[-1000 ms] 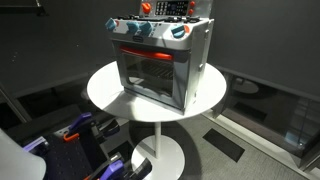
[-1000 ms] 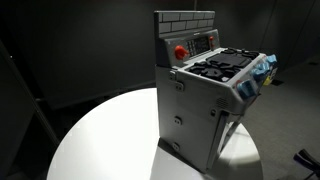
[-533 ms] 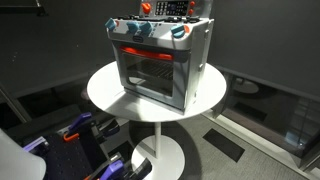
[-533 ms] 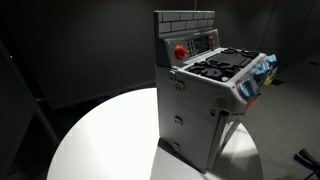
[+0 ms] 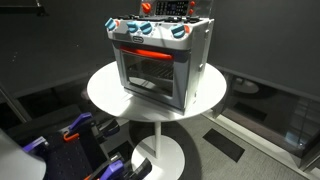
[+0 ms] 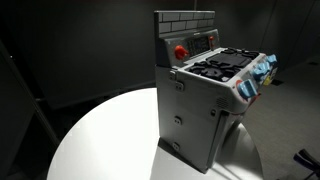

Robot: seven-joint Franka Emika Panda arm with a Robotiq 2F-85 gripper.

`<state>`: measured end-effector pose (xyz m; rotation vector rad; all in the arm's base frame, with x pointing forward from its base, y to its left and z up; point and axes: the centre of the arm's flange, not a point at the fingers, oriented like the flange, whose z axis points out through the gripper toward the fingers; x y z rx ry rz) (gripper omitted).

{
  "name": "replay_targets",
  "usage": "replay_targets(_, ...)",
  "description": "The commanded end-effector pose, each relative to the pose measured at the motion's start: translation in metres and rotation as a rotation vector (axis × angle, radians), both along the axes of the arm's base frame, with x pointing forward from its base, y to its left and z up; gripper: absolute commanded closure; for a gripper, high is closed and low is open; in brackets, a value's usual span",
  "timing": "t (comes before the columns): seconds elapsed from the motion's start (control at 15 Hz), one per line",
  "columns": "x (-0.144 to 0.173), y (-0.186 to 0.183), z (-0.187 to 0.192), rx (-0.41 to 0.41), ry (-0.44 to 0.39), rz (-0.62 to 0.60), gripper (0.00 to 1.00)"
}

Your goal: Push the right top button

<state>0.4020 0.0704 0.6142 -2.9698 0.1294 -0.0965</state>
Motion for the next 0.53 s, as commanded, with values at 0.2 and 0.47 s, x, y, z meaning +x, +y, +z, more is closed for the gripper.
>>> replay_targets(0.2,0.077,-0.023,-0.005,-0.085,-0.098,-0.086,0.00)
replay_targets(0.47,0.110,-0.043,-0.019,-0.135,-0.136,-0.145,0.00)
